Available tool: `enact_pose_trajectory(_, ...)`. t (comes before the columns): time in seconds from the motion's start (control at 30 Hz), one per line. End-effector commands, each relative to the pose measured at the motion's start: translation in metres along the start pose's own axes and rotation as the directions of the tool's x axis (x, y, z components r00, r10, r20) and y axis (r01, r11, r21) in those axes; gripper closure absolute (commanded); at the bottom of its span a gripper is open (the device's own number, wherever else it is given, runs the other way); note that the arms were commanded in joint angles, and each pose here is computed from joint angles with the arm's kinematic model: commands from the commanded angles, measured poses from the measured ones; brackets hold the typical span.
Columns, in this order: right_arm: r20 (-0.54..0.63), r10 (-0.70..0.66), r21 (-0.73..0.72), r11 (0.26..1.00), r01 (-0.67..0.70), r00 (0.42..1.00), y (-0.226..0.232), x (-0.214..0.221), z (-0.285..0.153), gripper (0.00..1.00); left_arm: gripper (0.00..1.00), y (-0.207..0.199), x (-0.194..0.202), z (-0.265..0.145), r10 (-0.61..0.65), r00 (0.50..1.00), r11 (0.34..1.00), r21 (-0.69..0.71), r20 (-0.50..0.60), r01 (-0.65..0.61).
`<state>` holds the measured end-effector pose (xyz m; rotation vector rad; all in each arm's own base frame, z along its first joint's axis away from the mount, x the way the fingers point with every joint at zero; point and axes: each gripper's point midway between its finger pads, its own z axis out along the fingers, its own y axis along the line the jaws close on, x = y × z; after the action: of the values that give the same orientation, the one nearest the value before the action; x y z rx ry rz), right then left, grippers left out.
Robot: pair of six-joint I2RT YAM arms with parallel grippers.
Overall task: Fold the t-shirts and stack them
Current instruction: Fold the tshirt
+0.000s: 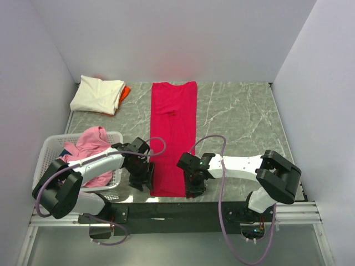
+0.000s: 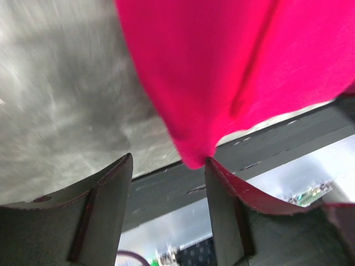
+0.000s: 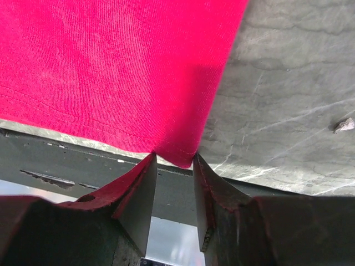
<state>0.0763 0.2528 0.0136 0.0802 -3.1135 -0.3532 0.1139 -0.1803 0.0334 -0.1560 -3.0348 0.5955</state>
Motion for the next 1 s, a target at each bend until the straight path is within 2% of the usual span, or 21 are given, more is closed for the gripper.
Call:
enact_pose_trajectory(0.0,0.006,0.009,0.007,1.000,-0.009,1.000,-0.003,0.002,0.005,0.60,0.40,0.002,0.022,0.004,-0.035,0.998,0.999,-0.010,-0.059,0.035)
enact_pose_trajectory(0.3,0.003,0.013,0.004,1.000,-0.013,1.000,-0.005,0.004,0.009,0.62,0.43,0.004,0.020,0.006,-0.039,0.998,0.998,-0.053,-0.050,0.036)
enact_pose_trajectory(0.7,-0.010,-0.006,0.020,1.000,0.006,1.000,-0.003,0.003,0.010,0.62,0.42,-0.018,0.001,-0.014,0.013,0.998,1.000,0.020,0.053,-0.014)
enact_pose_trajectory(0.97,-0.006,-0.007,0.026,1.000,0.007,1.000,-0.006,0.003,0.009,0.62,0.44,-0.006,-0.006,0.001,-0.002,1.000,0.998,-0.063,0.013,0.003)
